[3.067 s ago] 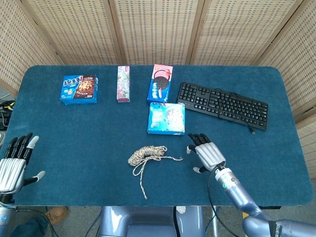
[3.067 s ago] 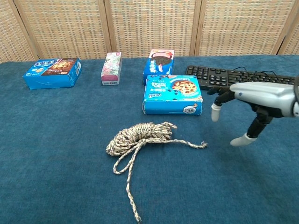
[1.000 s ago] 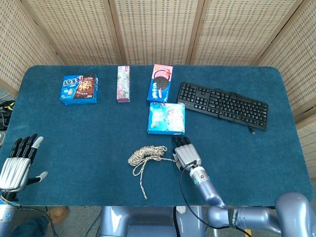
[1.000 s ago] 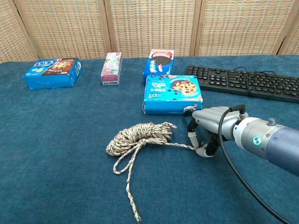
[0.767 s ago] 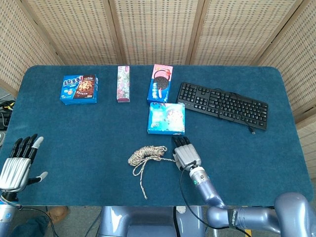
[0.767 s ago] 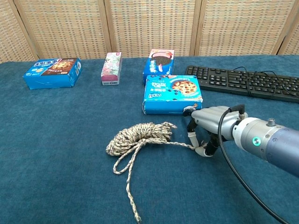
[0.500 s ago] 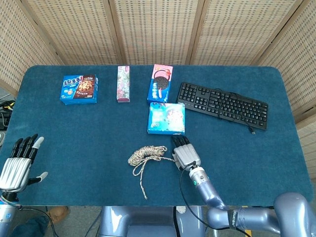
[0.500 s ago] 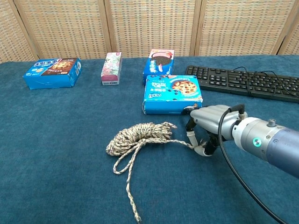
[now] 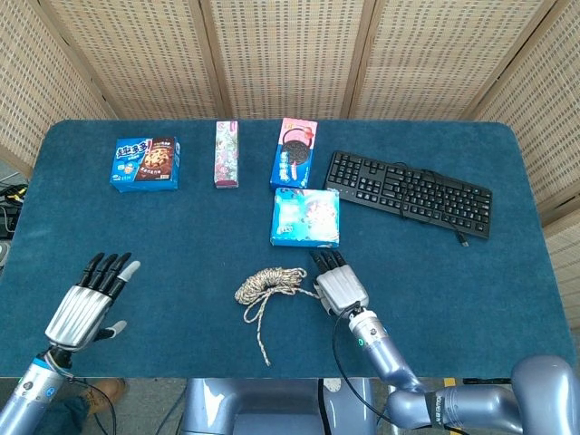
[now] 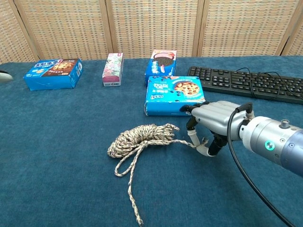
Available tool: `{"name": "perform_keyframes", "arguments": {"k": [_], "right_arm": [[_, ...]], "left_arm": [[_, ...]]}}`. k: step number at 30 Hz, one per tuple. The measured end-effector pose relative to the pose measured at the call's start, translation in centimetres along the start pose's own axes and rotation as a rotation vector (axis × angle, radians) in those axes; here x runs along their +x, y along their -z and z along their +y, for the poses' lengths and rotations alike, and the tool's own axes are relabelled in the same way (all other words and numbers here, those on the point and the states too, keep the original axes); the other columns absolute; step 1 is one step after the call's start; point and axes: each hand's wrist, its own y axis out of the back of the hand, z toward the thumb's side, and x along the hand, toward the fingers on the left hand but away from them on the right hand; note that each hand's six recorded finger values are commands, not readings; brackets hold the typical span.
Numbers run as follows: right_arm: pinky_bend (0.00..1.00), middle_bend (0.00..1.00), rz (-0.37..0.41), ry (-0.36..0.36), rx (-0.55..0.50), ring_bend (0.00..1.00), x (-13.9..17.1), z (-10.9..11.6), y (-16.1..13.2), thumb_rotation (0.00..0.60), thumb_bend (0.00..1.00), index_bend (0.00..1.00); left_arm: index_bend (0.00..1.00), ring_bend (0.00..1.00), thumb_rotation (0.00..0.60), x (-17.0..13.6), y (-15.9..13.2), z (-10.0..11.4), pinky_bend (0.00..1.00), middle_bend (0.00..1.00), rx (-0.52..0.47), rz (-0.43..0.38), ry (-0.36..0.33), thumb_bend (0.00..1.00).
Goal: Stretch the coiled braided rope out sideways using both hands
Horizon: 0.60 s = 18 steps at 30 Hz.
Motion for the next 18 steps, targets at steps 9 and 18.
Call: {"name": "perform_keyframes", "arguments": {"k": [9, 18], "right_arm": [[0.00, 0.00, -0.004, 0.002, 0.018, 0.00, 0.0, 0.3, 0.0, 0.600, 0.46, 0.64], [0.00, 0.00, -0.019, -0.002, 0.040, 0.00, -0.2, 0.4, 0.3, 0.600, 0.46, 0.65]], "left_arm": [[0.28, 0.00, 0.600, 3.3, -4.1, -0.4, 0.00, 0.00, 0.078, -0.191, 0.027, 0.05], [0.36, 0.00, 0.600, 6.5, -8.9, -2.2, 0.00, 0.00, 0.108, -0.390, 0.041, 0.14]]}}
